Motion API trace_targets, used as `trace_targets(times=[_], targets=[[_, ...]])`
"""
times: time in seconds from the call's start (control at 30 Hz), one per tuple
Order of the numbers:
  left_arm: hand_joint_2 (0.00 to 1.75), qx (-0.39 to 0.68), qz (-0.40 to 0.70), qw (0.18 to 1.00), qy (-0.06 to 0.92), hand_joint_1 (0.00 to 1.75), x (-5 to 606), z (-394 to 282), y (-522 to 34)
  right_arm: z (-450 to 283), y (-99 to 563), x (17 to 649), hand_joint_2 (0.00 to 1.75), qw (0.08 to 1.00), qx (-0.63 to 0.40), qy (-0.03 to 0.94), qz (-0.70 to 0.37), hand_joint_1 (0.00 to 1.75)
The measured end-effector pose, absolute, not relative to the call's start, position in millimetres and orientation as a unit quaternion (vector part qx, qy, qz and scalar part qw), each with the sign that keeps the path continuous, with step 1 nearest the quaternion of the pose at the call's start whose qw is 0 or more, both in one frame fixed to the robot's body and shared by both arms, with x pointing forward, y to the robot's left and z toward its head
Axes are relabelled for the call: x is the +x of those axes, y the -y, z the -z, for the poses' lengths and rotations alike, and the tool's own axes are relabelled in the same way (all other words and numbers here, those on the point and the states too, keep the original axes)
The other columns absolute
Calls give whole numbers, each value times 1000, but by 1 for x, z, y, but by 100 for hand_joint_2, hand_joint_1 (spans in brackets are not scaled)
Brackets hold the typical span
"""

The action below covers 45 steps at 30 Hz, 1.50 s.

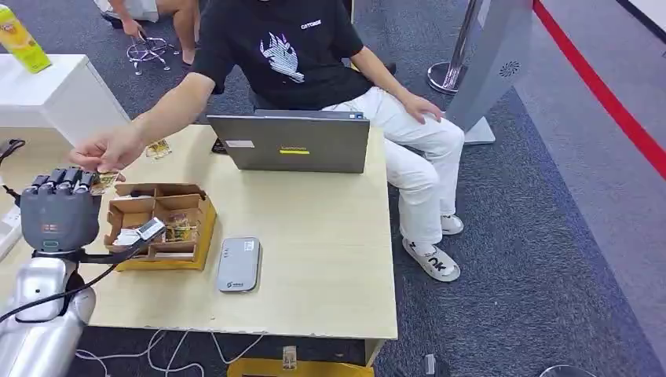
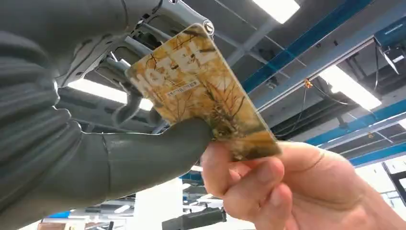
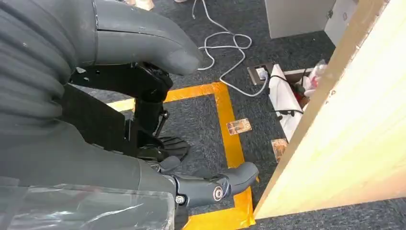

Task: Pass the card to the sensor for recognition and then transmit it.

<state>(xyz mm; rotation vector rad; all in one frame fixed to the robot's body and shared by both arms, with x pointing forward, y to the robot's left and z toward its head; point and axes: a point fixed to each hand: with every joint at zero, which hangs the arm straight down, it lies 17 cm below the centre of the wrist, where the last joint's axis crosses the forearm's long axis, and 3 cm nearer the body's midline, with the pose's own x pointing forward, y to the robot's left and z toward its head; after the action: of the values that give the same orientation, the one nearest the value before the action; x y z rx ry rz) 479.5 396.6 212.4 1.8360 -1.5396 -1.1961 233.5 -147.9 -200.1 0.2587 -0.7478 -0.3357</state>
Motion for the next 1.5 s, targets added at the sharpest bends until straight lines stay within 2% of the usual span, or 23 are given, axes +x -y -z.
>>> trace_targets(times=[0.43,0.53,0.83,0.93,1.5], targets=[[175,662,447,222,560,175,480,-207,-385,199,147,234,175,908,128,364,165,0],[175,644,475,210,563,175,476,-188,-361,199,148,234,175,907,129,364,168,0],[175,550,523,192,622,175,448,-134,-241,199,149,235,175,905,129,365,175,0],[175,536,528,189,631,175,444,-129,-225,199,149,235,175,905,129,365,175,0],[175,514,541,191,638,175,439,-117,-202,199,149,235,175,905,128,365,177,0]])
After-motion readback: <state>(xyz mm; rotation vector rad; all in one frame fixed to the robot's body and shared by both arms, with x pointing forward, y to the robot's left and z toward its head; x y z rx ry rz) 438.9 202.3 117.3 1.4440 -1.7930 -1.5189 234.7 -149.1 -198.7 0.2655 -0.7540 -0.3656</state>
